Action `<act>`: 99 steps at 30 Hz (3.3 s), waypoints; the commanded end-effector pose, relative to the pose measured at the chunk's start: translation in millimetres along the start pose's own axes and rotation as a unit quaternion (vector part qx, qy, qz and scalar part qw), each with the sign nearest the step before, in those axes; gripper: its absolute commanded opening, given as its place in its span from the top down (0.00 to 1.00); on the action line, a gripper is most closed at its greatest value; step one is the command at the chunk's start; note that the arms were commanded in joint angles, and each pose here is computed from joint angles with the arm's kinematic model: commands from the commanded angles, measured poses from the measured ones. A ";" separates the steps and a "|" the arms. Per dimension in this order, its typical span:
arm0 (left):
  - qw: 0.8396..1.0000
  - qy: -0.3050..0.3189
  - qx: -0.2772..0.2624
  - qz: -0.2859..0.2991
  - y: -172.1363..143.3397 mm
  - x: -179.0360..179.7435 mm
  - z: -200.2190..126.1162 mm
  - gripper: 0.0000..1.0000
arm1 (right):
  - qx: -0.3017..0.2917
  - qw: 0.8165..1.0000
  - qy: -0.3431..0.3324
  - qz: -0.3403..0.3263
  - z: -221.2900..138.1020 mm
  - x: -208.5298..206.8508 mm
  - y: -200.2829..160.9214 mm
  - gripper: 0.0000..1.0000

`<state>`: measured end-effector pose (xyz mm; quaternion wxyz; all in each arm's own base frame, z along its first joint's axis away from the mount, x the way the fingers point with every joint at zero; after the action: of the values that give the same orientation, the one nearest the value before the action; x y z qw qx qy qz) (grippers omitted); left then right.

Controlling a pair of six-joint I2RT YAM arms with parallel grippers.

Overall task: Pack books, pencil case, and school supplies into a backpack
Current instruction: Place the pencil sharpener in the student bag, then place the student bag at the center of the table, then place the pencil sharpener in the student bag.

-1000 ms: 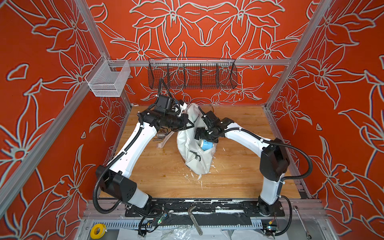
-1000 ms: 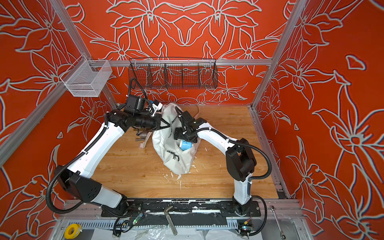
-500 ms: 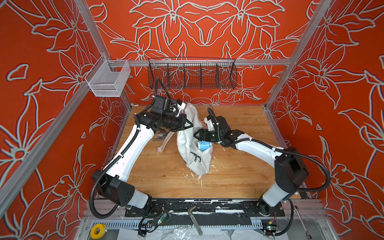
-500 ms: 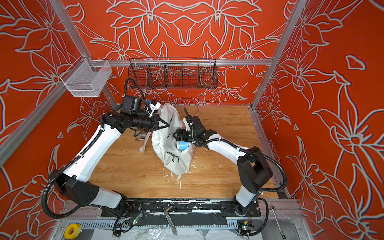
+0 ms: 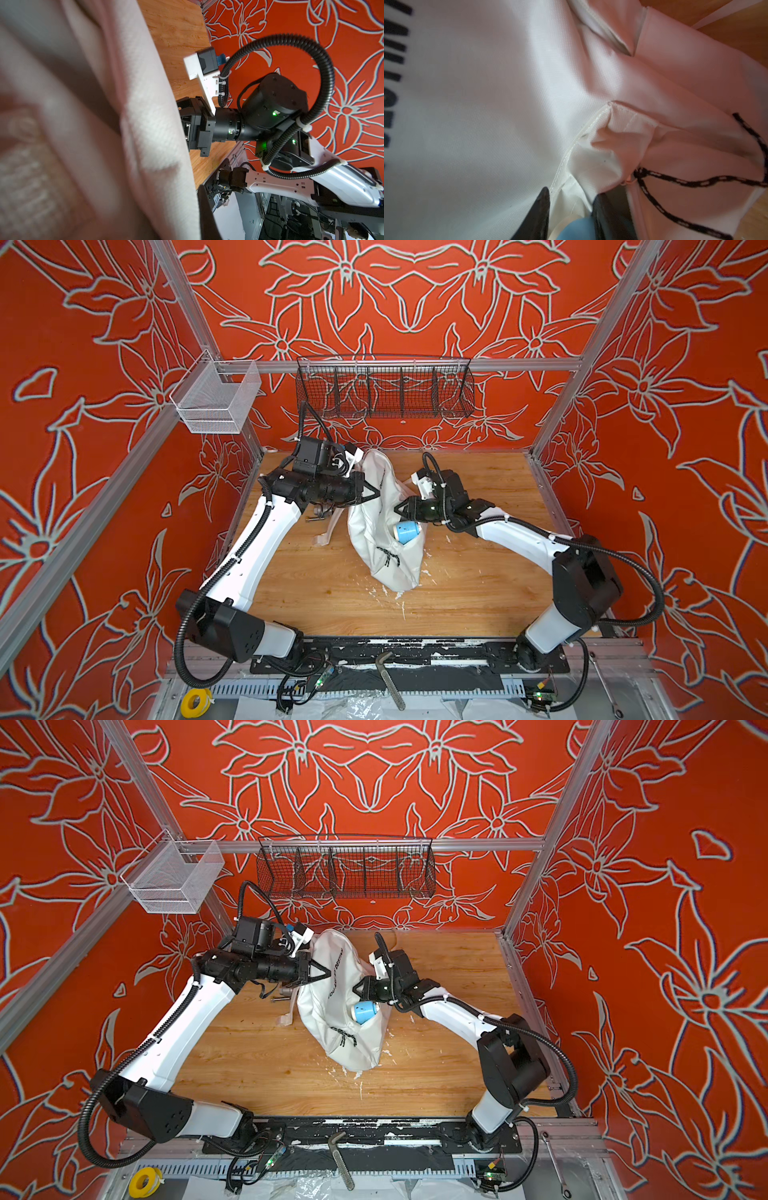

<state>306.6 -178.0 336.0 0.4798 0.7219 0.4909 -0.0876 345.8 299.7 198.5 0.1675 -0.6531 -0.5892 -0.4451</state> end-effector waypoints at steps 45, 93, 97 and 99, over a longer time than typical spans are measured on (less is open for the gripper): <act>0.895 0.442 0.015 -0.048 -72.9 114.0 -114.1 0.09 | 0.124 0.983 -0.024 0.130 -7.8 11.8 11.2 1.00; 0.967 0.125 0.191 -0.113 -89.8 119.2 162.5 1.00 | 0.081 0.991 -0.087 0.055 3.6 10.0 22.6 0.54; 0.968 0.105 0.194 -0.116 -92.7 113.1 159.5 1.00 | 0.003 0.997 -0.057 -0.045 -30.5 39.9 45.6 0.39; 0.970 0.089 0.194 -0.120 -91.7 110.2 158.4 1.00 | 0.011 0.994 -0.047 -0.096 -41.3 49.4 42.7 0.41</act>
<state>352.3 -221.8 121.1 0.2561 0.7429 0.6024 -0.1396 369.3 296.0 231.7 0.1713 -0.6790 -0.6080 -0.3740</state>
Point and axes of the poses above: each gripper's point midway between its finger pads, its own z axis out along the fingers, its own x axis along the line the jaws close on, y = z × x, the point moved 3 cm from there along -z, back along the fingers, and after that the axes turned 14 degrees about z, right-handed, at the moved point
